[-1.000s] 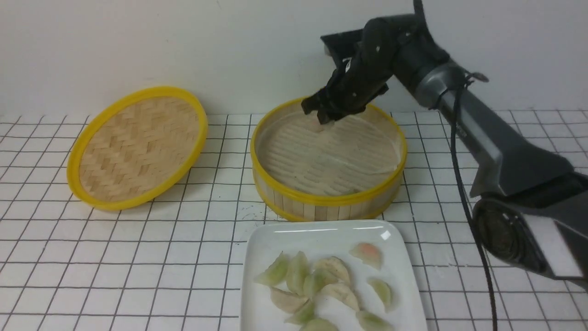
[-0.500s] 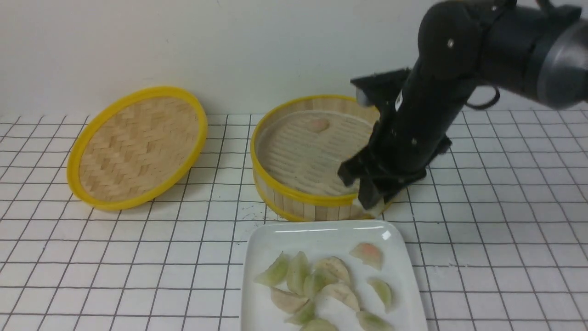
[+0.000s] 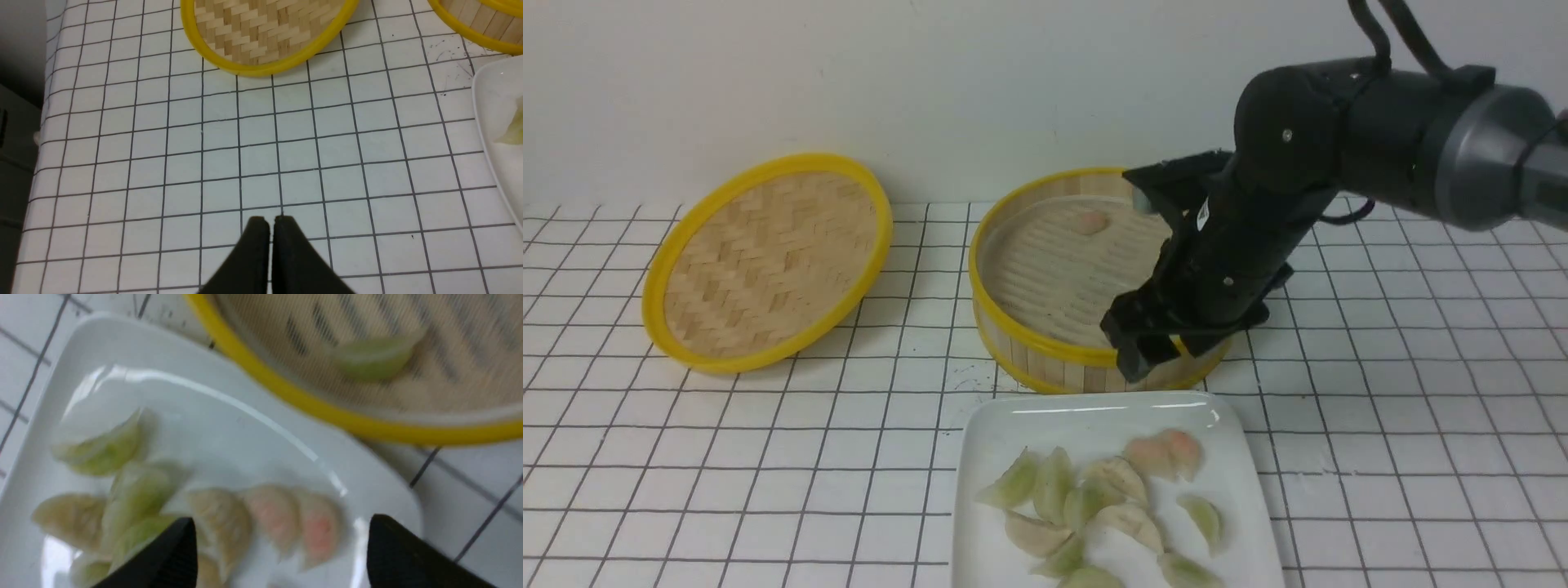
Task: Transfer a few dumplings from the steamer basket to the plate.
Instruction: Use the right arm to put the dumpling into the plate, then use the right arm to grab a dumpling from inside the steamer
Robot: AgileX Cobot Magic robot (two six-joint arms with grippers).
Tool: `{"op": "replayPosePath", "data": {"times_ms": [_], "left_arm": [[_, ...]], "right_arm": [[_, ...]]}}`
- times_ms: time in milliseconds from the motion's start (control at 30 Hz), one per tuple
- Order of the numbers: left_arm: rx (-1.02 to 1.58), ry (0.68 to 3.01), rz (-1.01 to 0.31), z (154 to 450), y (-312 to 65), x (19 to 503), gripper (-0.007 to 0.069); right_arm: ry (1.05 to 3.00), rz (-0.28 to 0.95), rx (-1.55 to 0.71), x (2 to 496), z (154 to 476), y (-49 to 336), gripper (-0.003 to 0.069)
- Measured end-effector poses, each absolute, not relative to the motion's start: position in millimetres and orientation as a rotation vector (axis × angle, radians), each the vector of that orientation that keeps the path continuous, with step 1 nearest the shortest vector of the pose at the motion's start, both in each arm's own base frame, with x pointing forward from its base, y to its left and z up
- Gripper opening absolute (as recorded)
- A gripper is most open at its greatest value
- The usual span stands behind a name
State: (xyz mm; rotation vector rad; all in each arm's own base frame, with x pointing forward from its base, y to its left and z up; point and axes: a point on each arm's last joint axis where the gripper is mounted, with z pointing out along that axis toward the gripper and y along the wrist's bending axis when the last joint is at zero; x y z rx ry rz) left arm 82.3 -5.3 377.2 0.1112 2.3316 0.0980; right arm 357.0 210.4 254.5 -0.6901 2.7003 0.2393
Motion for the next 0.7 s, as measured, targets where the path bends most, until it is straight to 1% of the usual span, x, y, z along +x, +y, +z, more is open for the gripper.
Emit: {"op": "replayPosePath", "data": {"times_ms": [33,67,167,200,267,333,367,400,467,500,633,700], "left_arm": [[0.102,2.332,0.094,377,-5,82,-0.0006],[0.082,2.332,0.086,377,-5,82,-0.0006],[0.048,2.333,0.07,377,-5,82,-0.0006],[0.045,2.333,0.068,377,-5,82,-0.0006],[0.04,2.335,0.062,377,-6,82,-0.0006],[0.035,2.34,0.046,377,-7,82,-0.0006],[0.035,2.34,0.046,377,-7,82,-0.0006],[0.036,2.344,0.035,376,-7,82,-0.0006],[0.037,2.355,0.005,376,-9,81,-0.0006],[0.037,2.356,0.002,376,-10,81,-0.0006],[0.038,2.363,-0.017,375,-11,80,-0.0006],[0.039,2.364,-0.019,375,-11,80,-0.0006]], "right_arm": [[2.663,0.22,-0.682,363,259,209,0.0523],[2.597,0.173,-0.672,375,266,207,0.0527],[2.495,0.114,-0.62,408,281,197,0.0524],[2.495,0.108,-0.622,414,279,196,0.0523],[2.447,0.091,-0.599,437,285,191,0.0512],[2.427,0.084,-0.631,467,274,186,0.0485],[2.414,0.089,-0.626,470,277,186,0.0483],[2.422,0.092,-0.643,477,269,186,0.0475],[2.4,0.136,-0.692,499,255,192,0.0458],[2.408,0.138,-0.708,501,251,192,0.0456],[2.358,0.193,-0.812,521,218,207,0.0451],[2.337,0.193,-0.85,526,206,209,0.045]]}}
